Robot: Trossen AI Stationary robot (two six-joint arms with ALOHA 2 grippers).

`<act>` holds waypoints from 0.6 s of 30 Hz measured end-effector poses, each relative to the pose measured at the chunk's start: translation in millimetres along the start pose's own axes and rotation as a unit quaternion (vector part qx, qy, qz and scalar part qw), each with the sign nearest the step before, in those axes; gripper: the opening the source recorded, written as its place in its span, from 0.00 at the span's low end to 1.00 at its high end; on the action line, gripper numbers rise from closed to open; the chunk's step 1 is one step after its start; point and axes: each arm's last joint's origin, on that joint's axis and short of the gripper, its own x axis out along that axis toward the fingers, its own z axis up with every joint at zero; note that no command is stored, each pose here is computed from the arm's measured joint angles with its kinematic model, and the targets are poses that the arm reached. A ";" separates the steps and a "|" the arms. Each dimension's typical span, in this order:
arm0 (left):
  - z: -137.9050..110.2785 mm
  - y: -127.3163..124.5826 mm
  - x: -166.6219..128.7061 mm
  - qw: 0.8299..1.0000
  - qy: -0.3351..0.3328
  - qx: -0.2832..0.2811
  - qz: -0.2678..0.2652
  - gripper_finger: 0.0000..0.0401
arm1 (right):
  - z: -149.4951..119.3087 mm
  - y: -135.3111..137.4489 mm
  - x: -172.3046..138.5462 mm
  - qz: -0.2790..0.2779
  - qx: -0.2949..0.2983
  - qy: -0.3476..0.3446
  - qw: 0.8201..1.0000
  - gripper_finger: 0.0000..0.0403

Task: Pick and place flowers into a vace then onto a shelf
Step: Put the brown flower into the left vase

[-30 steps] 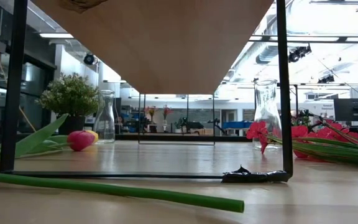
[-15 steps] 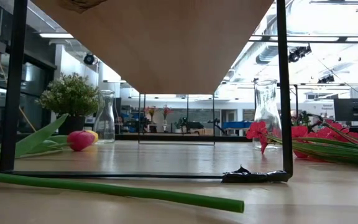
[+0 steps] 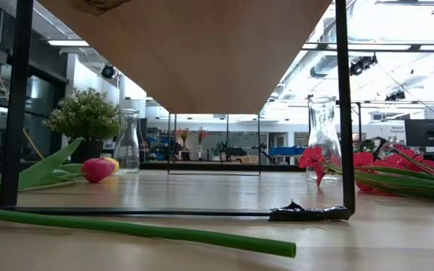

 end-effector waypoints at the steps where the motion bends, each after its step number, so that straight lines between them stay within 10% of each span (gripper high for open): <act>1: -2.2 -0.2 0.3 1.000 0.001 0.000 0.003 0.08 | 0.0 0.0 0.1 0.000 0.000 0.000 1.000 0.00; 18: -87.5 5.8 -42.7 0.997 -0.002 -0.048 0.068 0.08 | -1.6 -0.1 0.0 -0.001 0.000 0.008 1.000 0.00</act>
